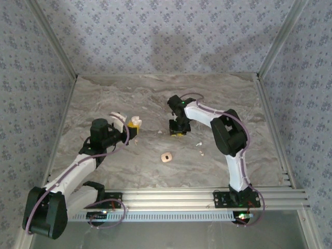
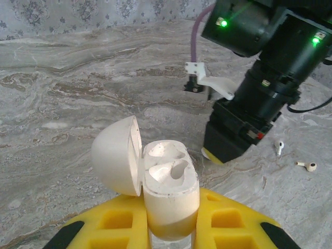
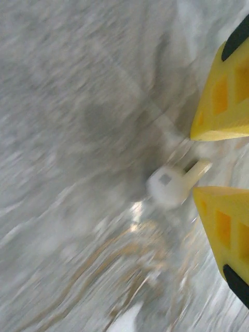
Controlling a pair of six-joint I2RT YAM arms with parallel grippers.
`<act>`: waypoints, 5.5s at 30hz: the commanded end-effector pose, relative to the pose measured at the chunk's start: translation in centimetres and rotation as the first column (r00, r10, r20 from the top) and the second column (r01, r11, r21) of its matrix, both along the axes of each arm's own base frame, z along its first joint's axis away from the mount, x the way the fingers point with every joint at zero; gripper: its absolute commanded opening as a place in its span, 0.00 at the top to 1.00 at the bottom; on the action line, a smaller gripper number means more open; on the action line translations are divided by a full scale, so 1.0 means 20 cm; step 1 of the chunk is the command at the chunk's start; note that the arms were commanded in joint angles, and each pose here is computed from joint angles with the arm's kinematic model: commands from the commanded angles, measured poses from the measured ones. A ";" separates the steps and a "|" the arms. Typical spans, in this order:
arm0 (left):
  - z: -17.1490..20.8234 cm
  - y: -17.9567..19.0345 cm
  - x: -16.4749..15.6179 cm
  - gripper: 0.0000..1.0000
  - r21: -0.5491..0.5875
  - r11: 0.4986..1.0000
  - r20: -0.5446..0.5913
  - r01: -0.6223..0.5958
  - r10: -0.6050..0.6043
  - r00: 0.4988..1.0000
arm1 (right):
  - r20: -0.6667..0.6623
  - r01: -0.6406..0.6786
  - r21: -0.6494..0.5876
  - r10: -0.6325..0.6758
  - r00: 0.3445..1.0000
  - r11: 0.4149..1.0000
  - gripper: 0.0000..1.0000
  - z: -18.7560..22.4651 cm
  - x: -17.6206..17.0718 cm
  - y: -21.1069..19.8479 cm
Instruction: Insert wireless bluetooth earbuds into charging case
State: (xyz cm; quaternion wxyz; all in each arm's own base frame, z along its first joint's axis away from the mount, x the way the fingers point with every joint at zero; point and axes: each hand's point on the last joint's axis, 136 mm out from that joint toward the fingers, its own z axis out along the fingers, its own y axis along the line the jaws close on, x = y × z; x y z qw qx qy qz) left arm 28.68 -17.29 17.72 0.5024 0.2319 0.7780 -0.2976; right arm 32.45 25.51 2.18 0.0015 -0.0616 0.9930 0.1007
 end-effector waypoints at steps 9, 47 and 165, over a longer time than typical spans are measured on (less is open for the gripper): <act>0.10 -0.01 0.02 0.82 0.001 1.000 0.053 0.020 -0.020 0.998 | -0.106 -0.205 -0.074 0.196 0.975 0.976 0.67 0.02 -0.21 -0.24; 0.10 0.00 0.03 0.82 0.010 1.000 0.045 0.007 -0.007 0.999 | 0.033 -0.495 -0.074 0.498 0.867 0.866 0.59 0.15 0.15 0.10; -0.02 -0.19 0.00 0.85 0.023 0.996 0.094 0.083 -0.085 0.992 | 0.239 -0.099 0.103 0.072 0.968 0.990 0.74 0.21 0.12 -0.04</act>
